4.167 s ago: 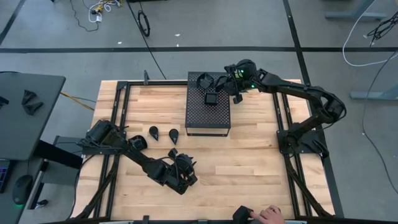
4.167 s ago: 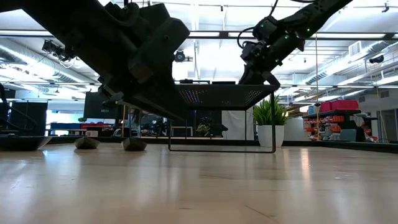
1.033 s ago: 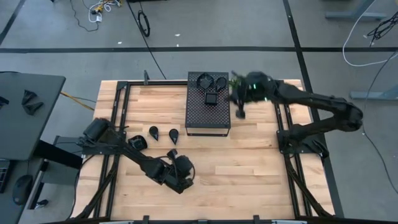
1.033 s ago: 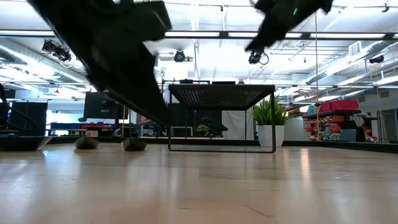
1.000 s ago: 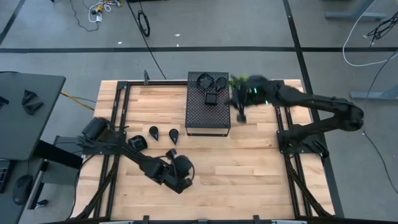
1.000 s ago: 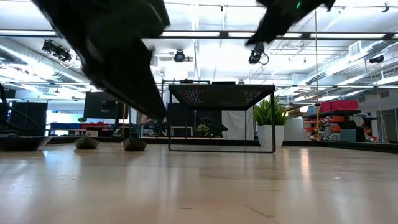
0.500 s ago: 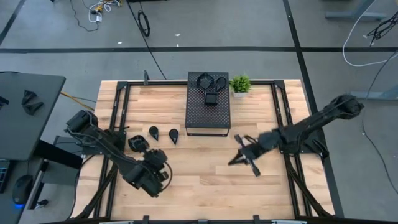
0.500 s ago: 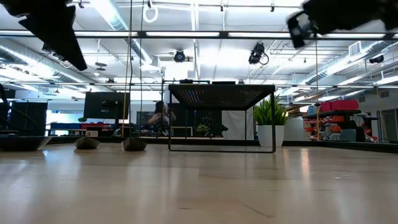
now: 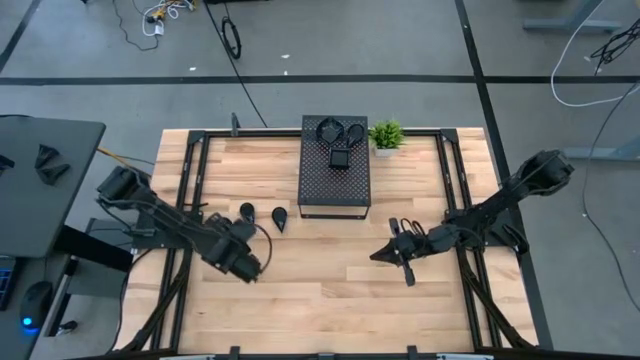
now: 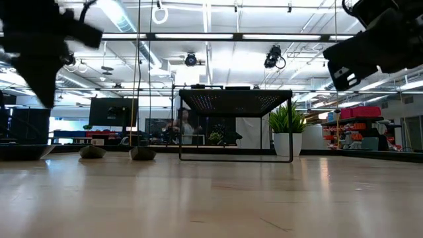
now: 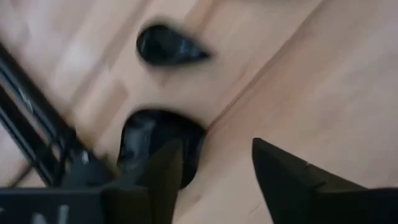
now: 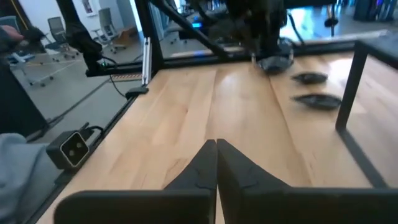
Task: Pick & Place Mini shaped plates
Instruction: Stack the black leaf-shaped plate on top of the black leaf-shaped plate on the shelf
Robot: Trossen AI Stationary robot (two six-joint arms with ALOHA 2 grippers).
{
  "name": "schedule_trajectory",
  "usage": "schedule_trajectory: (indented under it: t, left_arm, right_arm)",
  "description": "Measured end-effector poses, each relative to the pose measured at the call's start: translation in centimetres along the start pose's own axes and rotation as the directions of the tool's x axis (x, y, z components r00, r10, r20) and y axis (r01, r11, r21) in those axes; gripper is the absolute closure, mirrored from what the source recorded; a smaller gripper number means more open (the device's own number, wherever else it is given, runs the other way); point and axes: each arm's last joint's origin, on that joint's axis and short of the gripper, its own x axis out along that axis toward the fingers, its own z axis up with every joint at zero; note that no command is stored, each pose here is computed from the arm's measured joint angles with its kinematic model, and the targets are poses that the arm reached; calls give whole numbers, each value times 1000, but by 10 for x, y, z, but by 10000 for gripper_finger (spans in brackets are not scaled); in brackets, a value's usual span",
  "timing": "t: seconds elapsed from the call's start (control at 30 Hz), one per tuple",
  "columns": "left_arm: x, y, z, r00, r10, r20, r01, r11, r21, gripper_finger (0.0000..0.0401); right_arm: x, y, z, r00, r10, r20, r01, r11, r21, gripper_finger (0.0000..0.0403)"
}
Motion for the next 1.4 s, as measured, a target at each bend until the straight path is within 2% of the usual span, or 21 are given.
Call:
schedule_trajectory:
  t: [0.1, 0.2, 0.3, 0.4, 0.77, 0.9, 1.03, 1.2, 1.33, 1.4]
  left_arm:
    - [16, 13, -8, 996, -33, -88, 30, 999, -38, 176]
    - [32, 17, -17, 988, -72, -140, 77, 997, 27, 171]
    - [46, 18, -25, 984, -80, -160, 103, 984, 145, 183]
    - [55, 20, -31, 986, -64, -152, 96, 971, 218, 200]
    - [74, 29, -42, 987, -11, -161, 51, 968, 247, 223]
    - [74, 29, -41, 992, -3, -127, 38, 961, 272, 254]
    - [74, 29, -41, 993, 0, -117, 38, 947, 318, 311]
    - [74, 29, -41, 994, -1, -112, 37, 946, 322, 386]
    - [72, 25, -38, 994, -40, -100, 70, 945, 320, 391]
    - [66, 17, -34, 990, -104, -98, 131, 935, 331, 391]
  right_arm:
    - [0, 1, 4, 999, 4, 38, -3, 1000, -31, 397]
    - [0, 1, 7, 998, 9, 64, -6, 999, -51, 398]
    - [0, 1, 8, 997, 10, 78, -5, 998, -56, 398]
    - [0, 0, 9, 997, 5, 83, -1, 999, -52, 397]
    - [0, 0, 9, 997, 3, 83, 1, 999, -46, 398]
    - [0, 0, 9, 997, 3, 83, 1, 999, -46, 398]
    - [0, 0, 9, 997, 3, 83, 1, 999, -46, 398]
    - [0, 0, 9, 997, 3, 82, 1, 999, -51, 398]
    - [0, 0, 9, 997, 3, 83, 1, 999, -53, 398]
    - [0, 0, 9, 997, 3, 83, 1, 999, -53, 398]
